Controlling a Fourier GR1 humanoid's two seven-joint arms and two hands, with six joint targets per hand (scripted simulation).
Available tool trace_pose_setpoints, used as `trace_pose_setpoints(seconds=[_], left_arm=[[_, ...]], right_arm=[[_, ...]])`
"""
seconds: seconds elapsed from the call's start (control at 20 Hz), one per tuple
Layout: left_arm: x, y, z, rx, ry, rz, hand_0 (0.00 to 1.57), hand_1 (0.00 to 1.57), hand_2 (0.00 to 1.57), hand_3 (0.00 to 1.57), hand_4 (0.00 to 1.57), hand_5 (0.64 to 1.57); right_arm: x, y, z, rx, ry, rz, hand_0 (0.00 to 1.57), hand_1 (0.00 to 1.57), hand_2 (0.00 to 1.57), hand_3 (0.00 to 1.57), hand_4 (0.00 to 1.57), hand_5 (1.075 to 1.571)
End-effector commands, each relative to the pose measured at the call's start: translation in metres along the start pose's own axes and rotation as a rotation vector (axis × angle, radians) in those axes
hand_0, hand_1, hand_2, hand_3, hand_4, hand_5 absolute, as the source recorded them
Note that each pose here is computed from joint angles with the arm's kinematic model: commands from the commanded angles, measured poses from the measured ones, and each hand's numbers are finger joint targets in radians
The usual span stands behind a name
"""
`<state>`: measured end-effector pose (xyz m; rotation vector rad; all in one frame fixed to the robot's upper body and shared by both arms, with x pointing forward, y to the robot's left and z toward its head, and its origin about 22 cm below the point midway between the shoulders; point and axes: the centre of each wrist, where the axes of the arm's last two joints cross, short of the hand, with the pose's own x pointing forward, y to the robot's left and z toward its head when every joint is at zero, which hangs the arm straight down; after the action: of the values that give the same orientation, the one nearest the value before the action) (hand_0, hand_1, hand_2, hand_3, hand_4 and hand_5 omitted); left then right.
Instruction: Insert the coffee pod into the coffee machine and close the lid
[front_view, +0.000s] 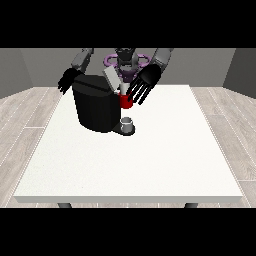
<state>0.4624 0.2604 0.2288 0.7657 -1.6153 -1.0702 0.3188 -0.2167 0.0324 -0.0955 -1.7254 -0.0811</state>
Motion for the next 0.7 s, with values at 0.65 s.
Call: trace_pose_setpoints(seconds=[0.65], left_arm=[[-0.009,-0.067,0.010,-0.113,0.022,0.122,0.00,0.00,0.00,0.00,0.00,1.571]], right_arm=[[-0.040,-0.037,0.030,-0.084,0.122,-0.023,0.00,0.00,0.00,0.00,0.43,1.571]])
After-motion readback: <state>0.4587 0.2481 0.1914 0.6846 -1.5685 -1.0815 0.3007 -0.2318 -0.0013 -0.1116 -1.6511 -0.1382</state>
